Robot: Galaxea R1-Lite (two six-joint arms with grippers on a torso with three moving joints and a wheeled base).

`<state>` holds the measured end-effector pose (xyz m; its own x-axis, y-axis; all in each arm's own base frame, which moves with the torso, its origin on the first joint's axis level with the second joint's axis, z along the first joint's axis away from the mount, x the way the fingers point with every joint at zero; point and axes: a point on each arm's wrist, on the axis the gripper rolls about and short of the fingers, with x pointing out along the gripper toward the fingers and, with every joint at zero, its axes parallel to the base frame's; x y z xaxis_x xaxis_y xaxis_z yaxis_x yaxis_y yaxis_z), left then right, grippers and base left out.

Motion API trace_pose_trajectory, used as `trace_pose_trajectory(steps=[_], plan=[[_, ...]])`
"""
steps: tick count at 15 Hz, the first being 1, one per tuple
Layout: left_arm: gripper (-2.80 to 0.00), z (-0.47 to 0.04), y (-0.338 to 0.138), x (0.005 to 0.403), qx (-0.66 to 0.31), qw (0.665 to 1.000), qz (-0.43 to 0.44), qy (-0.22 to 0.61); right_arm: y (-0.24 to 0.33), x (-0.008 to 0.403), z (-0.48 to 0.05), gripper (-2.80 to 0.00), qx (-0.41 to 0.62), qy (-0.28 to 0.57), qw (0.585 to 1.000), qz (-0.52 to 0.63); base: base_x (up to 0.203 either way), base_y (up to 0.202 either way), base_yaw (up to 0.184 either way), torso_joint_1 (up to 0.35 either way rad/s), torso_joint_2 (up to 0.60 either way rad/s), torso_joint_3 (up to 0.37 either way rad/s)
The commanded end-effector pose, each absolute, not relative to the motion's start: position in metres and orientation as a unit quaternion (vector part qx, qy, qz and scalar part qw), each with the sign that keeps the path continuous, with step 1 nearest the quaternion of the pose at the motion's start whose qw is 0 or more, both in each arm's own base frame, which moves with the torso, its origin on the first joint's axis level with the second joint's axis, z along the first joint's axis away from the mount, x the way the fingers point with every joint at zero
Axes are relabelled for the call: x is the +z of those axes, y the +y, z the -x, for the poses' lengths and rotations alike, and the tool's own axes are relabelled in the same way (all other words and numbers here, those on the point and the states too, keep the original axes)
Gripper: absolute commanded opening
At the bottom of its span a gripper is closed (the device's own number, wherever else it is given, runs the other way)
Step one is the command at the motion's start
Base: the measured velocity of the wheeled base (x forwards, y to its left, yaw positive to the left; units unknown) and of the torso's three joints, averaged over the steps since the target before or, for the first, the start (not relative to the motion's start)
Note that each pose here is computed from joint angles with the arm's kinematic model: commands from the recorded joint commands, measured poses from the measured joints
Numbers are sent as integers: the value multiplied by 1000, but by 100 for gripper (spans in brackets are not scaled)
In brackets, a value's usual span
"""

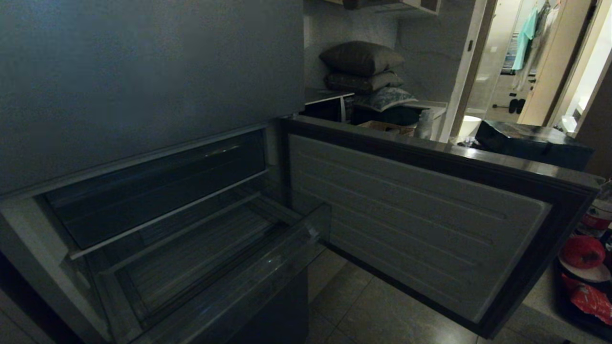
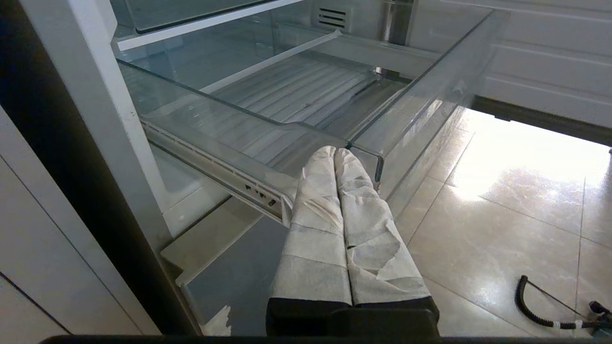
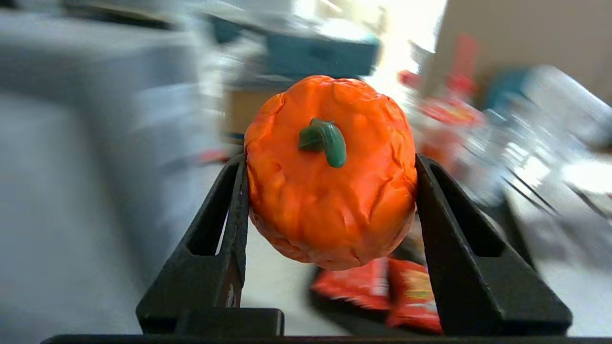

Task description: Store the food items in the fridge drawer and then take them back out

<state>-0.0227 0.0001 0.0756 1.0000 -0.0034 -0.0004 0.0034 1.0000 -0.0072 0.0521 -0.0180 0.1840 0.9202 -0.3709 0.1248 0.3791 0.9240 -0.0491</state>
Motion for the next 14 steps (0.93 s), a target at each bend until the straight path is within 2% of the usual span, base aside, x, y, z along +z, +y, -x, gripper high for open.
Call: trace_pose_trajectory(steps=[1, 3, 6, 9, 12, 14], plan=[[-280, 23, 0, 76, -2, 1000, 4, 0, -4, 178, -9, -280, -111, -135, 984, 40, 0, 0, 0, 0, 0, 0], [-280, 23, 0, 76, -2, 1000, 4, 0, -4, 156, 4, -280, -55, -118, 990, 48, 0, 0, 0, 0, 0, 0], [-280, 23, 0, 76, -2, 1000, 4, 0, 0, 114, -2, -280, 46, -32, 997, 56, 0, 0, 0, 0, 0, 0], [-280, 23, 0, 76, -2, 1000, 4, 0, 0, 86, 0, -280, 69, 102, 992, 0, 0, 0, 0, 0, 0, 0], [-280, 23, 0, 76, -2, 1000, 4, 0, 1, 83, 2, -280, 42, 112, 993, -3, 0, 0, 0, 0, 0, 0], [-280, 23, 0, 76, -2, 1000, 4, 0, 0, 81, 9, -280, 25, 75, 997, 24, 0, 0, 0, 0, 0, 0]])
